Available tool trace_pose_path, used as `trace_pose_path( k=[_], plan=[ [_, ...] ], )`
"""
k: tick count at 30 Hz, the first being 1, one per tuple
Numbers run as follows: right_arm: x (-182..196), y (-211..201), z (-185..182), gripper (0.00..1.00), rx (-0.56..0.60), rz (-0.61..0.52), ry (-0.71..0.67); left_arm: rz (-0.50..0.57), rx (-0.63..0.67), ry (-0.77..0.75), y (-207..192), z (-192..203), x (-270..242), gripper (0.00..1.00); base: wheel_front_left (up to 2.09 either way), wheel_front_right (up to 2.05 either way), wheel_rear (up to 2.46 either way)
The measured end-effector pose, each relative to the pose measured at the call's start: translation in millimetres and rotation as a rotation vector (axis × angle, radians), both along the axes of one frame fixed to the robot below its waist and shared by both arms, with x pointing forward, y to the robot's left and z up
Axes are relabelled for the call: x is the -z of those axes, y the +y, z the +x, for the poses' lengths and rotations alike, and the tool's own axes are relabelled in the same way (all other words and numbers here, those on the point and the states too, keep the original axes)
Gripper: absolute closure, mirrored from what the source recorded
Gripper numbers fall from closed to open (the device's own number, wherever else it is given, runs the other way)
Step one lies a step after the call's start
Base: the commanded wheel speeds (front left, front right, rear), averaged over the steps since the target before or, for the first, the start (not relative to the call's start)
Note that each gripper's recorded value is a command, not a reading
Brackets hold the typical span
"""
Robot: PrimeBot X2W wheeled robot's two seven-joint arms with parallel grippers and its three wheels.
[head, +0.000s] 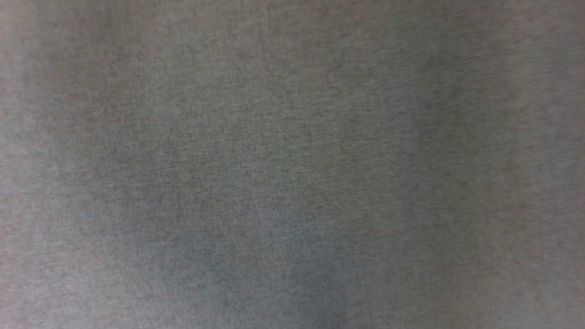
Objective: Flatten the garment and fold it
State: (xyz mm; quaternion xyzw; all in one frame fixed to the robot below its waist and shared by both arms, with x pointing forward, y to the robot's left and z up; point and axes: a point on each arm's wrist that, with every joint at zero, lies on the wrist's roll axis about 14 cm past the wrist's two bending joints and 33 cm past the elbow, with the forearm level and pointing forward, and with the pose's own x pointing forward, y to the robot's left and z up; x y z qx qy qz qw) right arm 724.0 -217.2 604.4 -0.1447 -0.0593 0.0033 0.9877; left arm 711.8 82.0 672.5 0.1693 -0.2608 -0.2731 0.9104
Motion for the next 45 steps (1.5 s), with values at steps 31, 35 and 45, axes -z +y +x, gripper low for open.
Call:
trace_pose_path(
  k=[31, 35, 45],
  plan=[
    [120, 17, -246, 1.00, -0.097, 0.320, 0.344, -0.260, 0.072, 0.753, 7, -273, 174, 1.00, 0.00, 0.00, 0.00],
    [141, 5, -291, 1.00, -0.023, 0.385, 0.429, -0.270, 0.033, 0.905, 10, -316, 200, 1.00, 0.00, 0.00, 0.00],
    [200, -9, -397, 1.00, 0.094, 0.461, 0.748, -0.234, -0.024, 1.267, 9, -411, 253, 1.00, 0.00, 0.00, 0.00]
  ],
)
